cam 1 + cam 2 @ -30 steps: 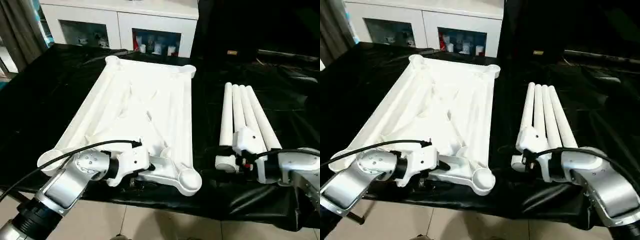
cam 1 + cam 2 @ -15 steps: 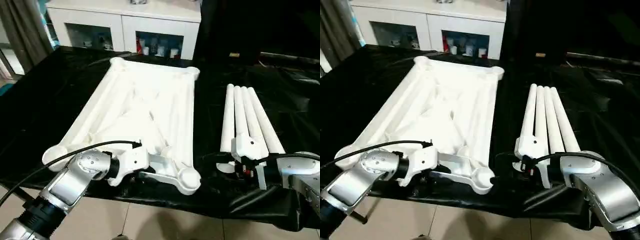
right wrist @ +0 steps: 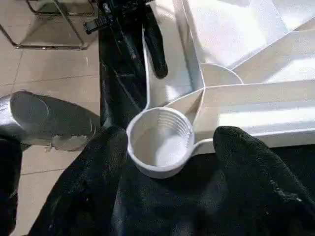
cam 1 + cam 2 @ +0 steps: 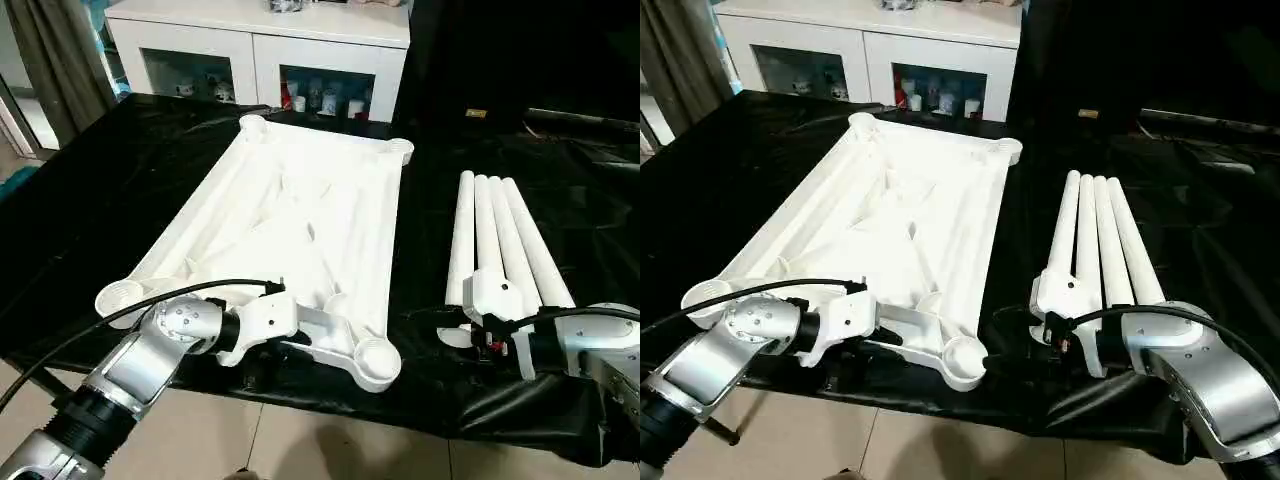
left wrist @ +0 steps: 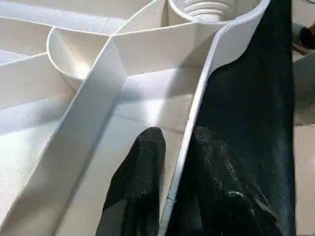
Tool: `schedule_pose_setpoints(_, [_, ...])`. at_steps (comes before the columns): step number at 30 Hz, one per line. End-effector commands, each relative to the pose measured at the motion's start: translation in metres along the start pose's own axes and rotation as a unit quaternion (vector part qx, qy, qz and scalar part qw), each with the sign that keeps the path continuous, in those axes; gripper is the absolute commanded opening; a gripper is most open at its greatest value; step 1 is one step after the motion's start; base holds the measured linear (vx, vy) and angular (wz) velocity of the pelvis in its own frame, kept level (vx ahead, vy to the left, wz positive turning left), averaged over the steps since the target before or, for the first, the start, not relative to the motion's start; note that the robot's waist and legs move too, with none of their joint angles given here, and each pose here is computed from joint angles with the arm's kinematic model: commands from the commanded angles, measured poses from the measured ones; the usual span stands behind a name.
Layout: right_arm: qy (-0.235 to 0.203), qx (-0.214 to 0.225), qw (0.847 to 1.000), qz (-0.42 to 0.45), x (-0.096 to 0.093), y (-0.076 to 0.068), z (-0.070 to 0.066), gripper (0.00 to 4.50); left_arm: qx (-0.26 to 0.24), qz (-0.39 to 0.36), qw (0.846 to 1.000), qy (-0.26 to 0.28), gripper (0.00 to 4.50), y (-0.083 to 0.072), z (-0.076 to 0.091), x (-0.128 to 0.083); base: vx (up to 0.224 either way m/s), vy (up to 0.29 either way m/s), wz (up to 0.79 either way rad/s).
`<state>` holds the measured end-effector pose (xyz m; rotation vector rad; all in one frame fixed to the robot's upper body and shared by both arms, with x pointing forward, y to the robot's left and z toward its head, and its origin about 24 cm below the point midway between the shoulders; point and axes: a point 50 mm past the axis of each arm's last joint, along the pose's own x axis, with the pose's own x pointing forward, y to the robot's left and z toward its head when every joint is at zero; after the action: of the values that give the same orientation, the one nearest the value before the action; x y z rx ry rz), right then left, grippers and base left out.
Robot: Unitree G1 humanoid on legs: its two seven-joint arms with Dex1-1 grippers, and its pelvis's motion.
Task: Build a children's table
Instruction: Rotate table base
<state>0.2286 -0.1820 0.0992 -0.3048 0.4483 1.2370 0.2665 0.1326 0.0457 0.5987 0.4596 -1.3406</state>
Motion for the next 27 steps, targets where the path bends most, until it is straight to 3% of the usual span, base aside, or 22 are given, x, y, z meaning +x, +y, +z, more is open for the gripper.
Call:
schedule_pose_setpoints(1, [0.003, -0.004, 1.000, -0.005, 0.000, -0.002, 0.000, 3.11, -0.022, 0.055, 0.998, 0.027, 0.76, 0.010, -0.005, -0.005, 0.000, 0.000, 0.00])
schedule_pose_setpoints(14, [0.009, -0.015, 0.999, -0.030, 0.002, -0.009, 0.001, 3.11, -0.054, 0.134, 0.985, 0.089, 0.72, 0.018, -0.014, -0.011, 0.000, 0.000, 0.00])
schedule_pose_setpoints(21, [0.007, -0.018, 0.999, -0.041, 0.004, -0.013, 0.001, 3.11, -0.084, 0.176, 0.973, 0.125, 0.54, 0.019, -0.025, -0.030, 0.000, 0.000, 0.00])
schedule_pose_setpoints(25, [0.005, -0.020, 0.999, -0.044, 0.006, -0.014, 0.001, 3.11, -0.086, 0.173, 0.975, 0.113, 0.31, 0.014, -0.022, -0.033, 0.000, 0.000, 0.00])
schedule_pose_setpoints(27, [0.002, -0.024, 0.999, -0.048, 0.007, -0.015, 0.002, 3.11, -0.053, 0.158, 0.983, 0.071, 0.20, 0.011, -0.013, -0.029, 0.000, 0.000, 0.00])
